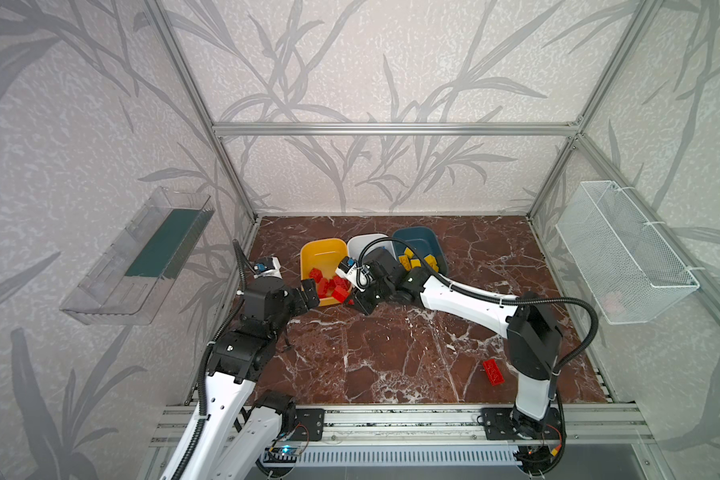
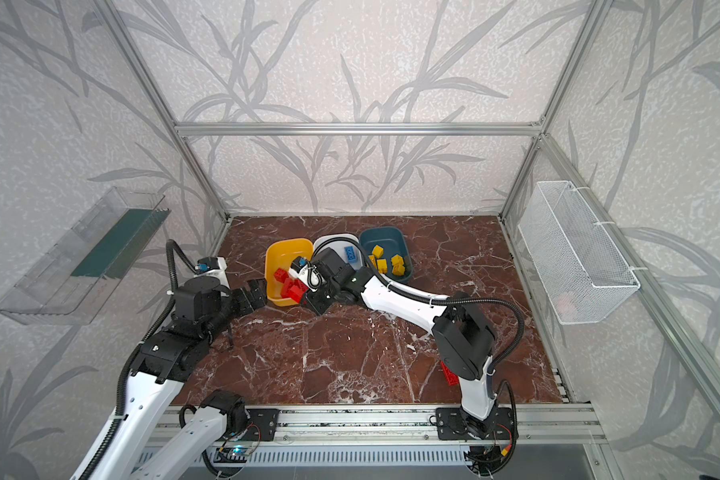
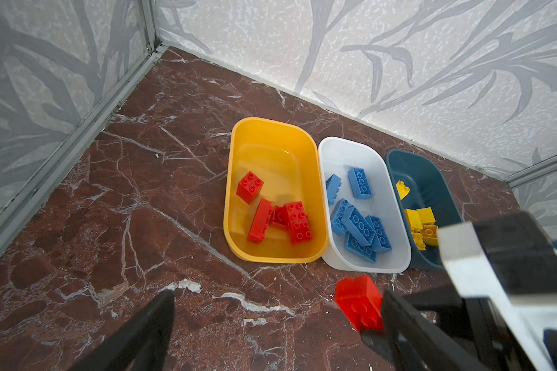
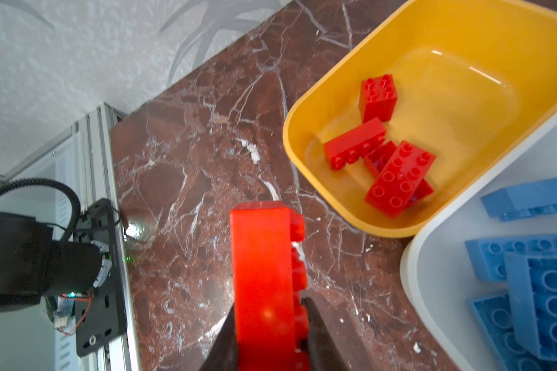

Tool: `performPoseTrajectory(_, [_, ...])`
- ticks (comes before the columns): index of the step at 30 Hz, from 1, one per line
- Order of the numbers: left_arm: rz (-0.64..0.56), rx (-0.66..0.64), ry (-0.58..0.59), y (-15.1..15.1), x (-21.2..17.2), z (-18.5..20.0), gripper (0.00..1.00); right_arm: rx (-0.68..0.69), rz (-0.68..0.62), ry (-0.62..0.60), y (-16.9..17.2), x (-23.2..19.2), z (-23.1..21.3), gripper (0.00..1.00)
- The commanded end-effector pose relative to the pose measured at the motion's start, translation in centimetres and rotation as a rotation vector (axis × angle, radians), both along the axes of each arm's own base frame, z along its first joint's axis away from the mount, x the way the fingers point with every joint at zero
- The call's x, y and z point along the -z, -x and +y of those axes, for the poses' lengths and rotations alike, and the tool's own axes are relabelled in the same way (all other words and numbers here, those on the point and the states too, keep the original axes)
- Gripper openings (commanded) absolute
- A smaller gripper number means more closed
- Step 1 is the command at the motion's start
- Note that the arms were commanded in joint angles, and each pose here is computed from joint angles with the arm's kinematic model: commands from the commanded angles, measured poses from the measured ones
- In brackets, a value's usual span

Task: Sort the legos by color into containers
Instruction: 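Carry the red brick with the right gripper into the yellow tub and release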

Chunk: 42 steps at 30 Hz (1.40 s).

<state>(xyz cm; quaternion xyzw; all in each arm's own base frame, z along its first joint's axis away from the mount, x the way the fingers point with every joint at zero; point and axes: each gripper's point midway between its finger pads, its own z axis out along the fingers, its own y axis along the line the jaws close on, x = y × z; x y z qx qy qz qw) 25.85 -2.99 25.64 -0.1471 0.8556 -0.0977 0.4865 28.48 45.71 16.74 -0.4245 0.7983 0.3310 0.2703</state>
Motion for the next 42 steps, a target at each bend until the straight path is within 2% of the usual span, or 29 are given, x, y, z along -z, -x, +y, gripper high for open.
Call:
performPoseTrajectory(1, [-0.001, -0.002, 0.002, 0.3, 0.3, 0.0, 0.99, 0.0, 0.065, -0.065, -1.6, 0.2, 1.5, 0.03])
performPoseTrajectory(13, [-0.003, -0.008, -0.005, 0.3, 0.3, 0.1, 0.99, 0.039, 0.09, -0.059, -6.4, 2.2, 5.3, 0.06])
performPoseTrajectory(26, [0.014, 0.03, -0.006, 0.2, 0.7, -0.6, 0.99, 0.069, 0.107, -0.061, -8.2, 2.2, 5.7, 0.45])
performPoseTrajectory(31, [0.021, 0.057, 0.006, 0.1, 0.9, -1.2, 0.99, 0.075, 0.094, -0.087, -8.6, 0.4, 4.8, 0.56])
performPoseTrajectory(35, [0.043, 0.113, 0.004, -0.2, 1.4, -2.1, 0.99, 0.093, 0.092, -0.147, -9.1, -2.7, 3.1, 0.62])
performPoseTrajectory(42, [0.123, 0.232, 0.027, -1.3, 2.5, -5.2, 0.99, 0.181, 0.041, -0.236, -10.8, -10.0, -3.5, 0.74])
